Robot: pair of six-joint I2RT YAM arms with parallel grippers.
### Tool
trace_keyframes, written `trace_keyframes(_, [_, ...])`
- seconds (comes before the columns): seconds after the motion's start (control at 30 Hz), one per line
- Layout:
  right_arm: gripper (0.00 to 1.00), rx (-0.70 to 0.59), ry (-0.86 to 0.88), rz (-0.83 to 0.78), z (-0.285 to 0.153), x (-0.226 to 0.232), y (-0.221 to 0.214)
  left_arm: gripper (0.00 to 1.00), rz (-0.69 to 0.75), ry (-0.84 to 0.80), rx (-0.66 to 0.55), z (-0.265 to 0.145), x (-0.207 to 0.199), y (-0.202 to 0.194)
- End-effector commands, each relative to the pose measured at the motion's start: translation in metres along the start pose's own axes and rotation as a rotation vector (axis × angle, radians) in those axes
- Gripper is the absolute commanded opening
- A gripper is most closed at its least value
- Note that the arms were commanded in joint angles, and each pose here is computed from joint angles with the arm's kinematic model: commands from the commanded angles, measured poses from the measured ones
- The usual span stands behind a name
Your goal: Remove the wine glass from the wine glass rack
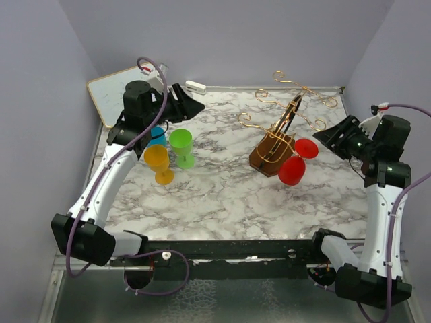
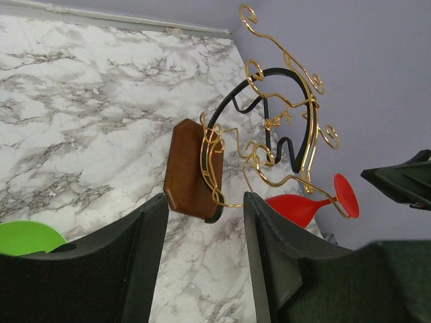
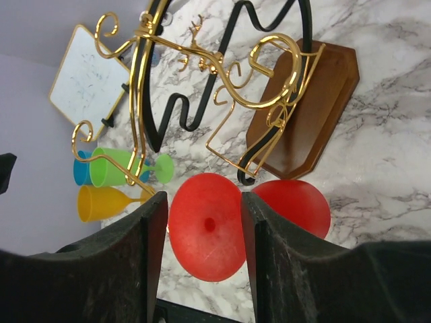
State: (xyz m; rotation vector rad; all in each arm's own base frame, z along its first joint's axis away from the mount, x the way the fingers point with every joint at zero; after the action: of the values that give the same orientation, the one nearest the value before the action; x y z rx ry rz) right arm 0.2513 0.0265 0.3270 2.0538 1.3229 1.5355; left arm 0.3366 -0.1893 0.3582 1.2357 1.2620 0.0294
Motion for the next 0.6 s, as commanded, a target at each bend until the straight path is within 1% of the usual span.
trace_keyframes(0.0, [0.48,-0.071,-0.039,0.024,-0.005,-0.005,0.005,0.51,0.051,-0.024,0.011,-0.009,-0.004,-0.004])
trace_keyframes(0.17, [0.48,-0.041,-0.041,0.002,-0.004,-0.010,-0.003,0.51,0.047,-0.019,0.025,-0.010,0.002,-0.012])
trace_keyframes(0.57, [0.48,-0.033,-0.056,0.000,-0.006,-0.019,-0.021,0.51,0.028,-0.036,0.031,-0.016,-0.001,-0.018])
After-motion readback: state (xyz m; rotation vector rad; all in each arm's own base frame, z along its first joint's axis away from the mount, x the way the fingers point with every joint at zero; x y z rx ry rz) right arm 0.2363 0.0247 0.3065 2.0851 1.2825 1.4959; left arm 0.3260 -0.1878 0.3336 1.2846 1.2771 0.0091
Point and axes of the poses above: each gripper's point midway between its finger pads, its own z axis out along the fingers, its own x axis along the line the jaws close on, y = z × x, the point moved 3 cm from there along -z, back along the fingers, and after that the axes turned 3 degrees about -z, right-handed, at the moved point
